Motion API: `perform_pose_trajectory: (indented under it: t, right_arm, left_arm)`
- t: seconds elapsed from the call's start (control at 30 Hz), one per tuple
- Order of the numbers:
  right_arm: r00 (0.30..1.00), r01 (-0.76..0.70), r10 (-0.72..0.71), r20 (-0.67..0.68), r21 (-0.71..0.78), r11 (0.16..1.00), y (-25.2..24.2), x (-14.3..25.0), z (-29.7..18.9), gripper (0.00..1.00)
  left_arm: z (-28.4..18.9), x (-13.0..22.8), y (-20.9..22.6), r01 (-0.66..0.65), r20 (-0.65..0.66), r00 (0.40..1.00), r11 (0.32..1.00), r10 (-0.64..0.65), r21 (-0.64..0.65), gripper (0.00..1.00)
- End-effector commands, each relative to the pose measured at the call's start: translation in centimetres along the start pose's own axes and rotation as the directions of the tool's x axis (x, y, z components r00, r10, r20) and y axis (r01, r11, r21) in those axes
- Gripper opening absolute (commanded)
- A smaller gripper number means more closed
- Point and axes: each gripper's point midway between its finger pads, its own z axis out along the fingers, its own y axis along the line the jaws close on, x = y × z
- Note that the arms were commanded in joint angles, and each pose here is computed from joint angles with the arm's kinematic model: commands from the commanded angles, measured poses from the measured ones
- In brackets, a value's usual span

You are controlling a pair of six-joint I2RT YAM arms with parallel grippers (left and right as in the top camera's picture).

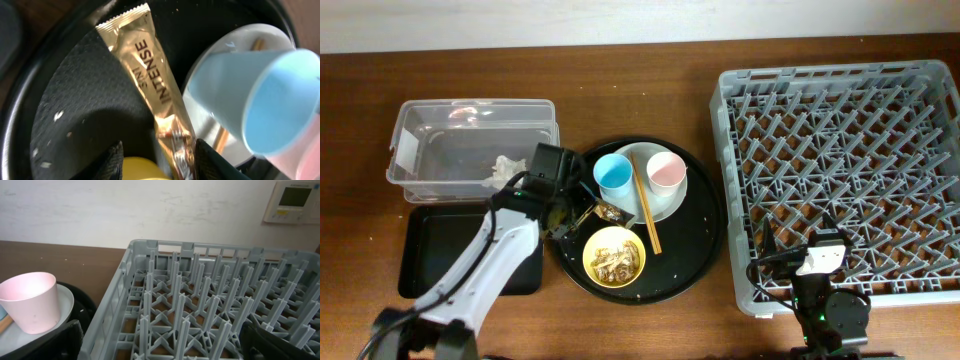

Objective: Sort waste into correct bins and load items into the dishwasher rack
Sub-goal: 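Grasp the gold coffee sachet with the left gripper and drop it into the clear bin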

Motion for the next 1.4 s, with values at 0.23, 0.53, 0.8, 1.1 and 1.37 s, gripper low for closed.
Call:
perform_pose_trajectory:
  t: [0.23,0.53,0.8,1.1,1.37]
  right_arm:
    - [1.000,-0.009,0.009,-0.005,0.014,1.000,-0.3,0.3,0.0,0.98]
    - [1.000,-0.009,0.009,-0.005,0.014,1.000,-0.3,0.3,0.0,0.98]
    - [1.000,-0.009,0.009,-0.005,0.014,1.000,-0.3,0.3,0.0,0.98]
    - [1.000,-0.009,0.009,-0.005,0.014,1.000,-0.3,0.3,0.0,0.98]
    - [1.000,-0.009,0.009,-0.005,0.014,1.000,-0.3,0.3,0.0,0.98]
  left_arm:
    - [3.3,0.8,0.6,0.023,-0.037,0.999,0.999,-0.025,-0.046,0.59]
    - [5.0,1.5,-0.1,-0.045,0.010,0.999,0.996,0.046,-0.071,0.59]
    - [5.5,1.6,0.3,-0.045,0.002,0.999,0.995,0.045,-0.089,0.44]
    - [4.5,1.3,-0.5,-0.048,0.021,0.999,0.997,0.049,-0.057,0.09]
    - [4.4,0.6,0.8,-0.086,0.062,0.994,0.989,0.094,-0.122,0.59]
